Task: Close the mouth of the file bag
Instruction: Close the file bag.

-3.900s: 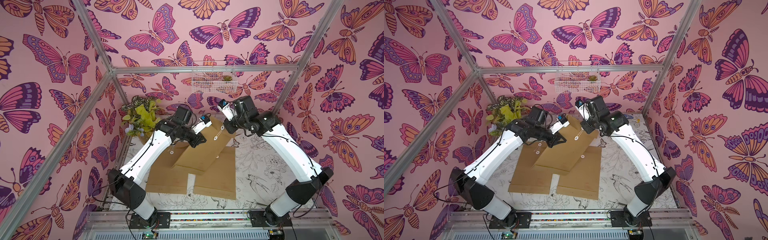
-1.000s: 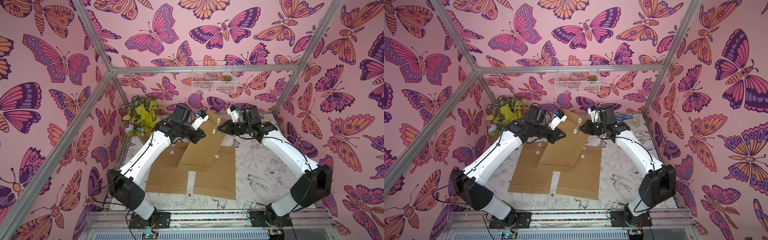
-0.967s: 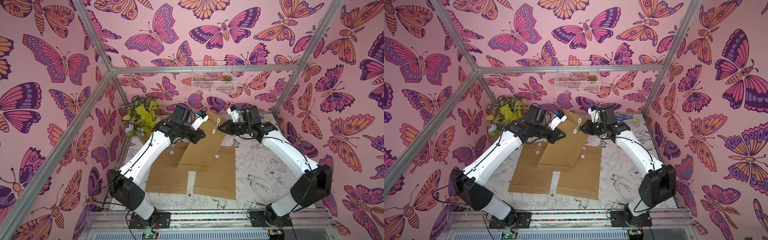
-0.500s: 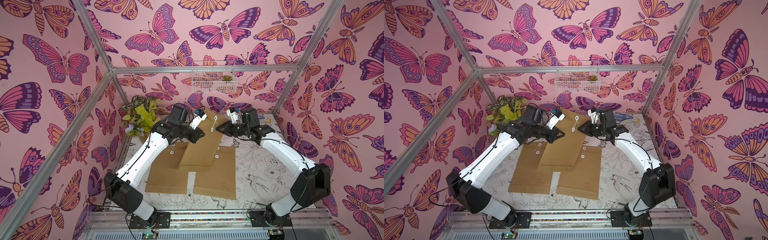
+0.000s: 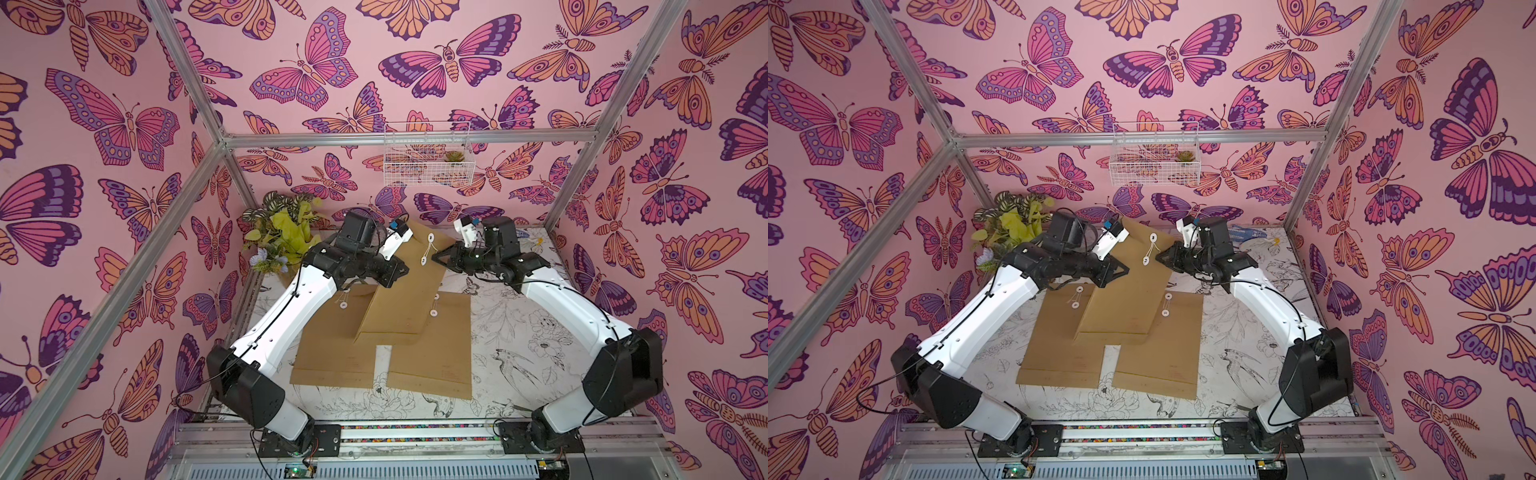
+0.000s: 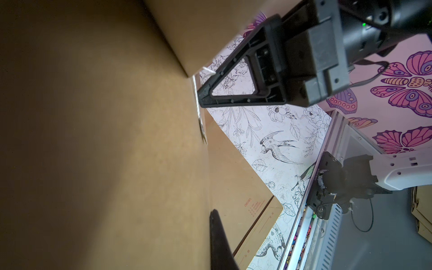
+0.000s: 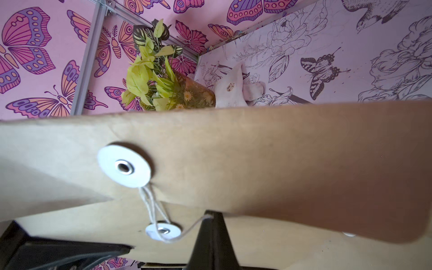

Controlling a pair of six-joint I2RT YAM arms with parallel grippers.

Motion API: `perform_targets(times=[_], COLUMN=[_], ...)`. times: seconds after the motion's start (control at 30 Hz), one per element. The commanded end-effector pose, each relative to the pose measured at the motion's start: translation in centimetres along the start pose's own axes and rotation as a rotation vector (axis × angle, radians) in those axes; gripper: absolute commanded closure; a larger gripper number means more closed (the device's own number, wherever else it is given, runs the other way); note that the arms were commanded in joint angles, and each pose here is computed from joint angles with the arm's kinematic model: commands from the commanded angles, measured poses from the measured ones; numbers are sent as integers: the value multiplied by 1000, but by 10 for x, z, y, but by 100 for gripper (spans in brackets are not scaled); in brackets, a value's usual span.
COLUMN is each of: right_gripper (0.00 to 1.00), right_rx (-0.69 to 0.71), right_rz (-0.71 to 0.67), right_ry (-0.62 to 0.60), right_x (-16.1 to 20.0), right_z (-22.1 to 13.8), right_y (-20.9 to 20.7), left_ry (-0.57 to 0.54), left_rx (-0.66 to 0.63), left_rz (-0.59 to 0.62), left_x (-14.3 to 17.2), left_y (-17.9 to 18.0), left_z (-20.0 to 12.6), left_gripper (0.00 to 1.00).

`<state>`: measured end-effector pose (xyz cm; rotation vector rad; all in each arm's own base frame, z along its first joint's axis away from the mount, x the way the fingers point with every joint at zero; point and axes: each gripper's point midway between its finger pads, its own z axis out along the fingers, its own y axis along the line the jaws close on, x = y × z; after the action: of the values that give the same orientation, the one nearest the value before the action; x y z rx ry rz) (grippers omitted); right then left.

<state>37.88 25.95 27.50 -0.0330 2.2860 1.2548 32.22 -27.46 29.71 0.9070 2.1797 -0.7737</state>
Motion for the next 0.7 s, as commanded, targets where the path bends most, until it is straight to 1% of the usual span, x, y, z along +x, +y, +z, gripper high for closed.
perform_targets(times=[0.0,0.13,0.2,0.33,0.43,0.47,0.67], right_gripper=[100,100,100,100,100,100,100], right_rx=[-36,0,-13,16,20,31,33], right_rz=[-33,-17,7,43,30,43,40], right_ry=[5,28,51,46,30,45,11], right_x=[-4,-3,-3,-17,-29,-30,-44], right_z=[-19,-29,-32,-39,-45,-37,-39], right_y=[27,23,21,4,7,0,7], left_ry=[-30,-32,-40,-46,-53,-50,-44], left_rx=[-13,-6,1,13,35,41,70], left_rz=[22,34,48,75,80,81,81], left_x=[-3,-3,-4,-2,-2,-1,4], left_y=[2,1,-1,-6,-12,-13,-18], left_z=[-10,-11,-14,-19,-21,-20,-19], left_gripper=[100,100,100,100,100,100,100])
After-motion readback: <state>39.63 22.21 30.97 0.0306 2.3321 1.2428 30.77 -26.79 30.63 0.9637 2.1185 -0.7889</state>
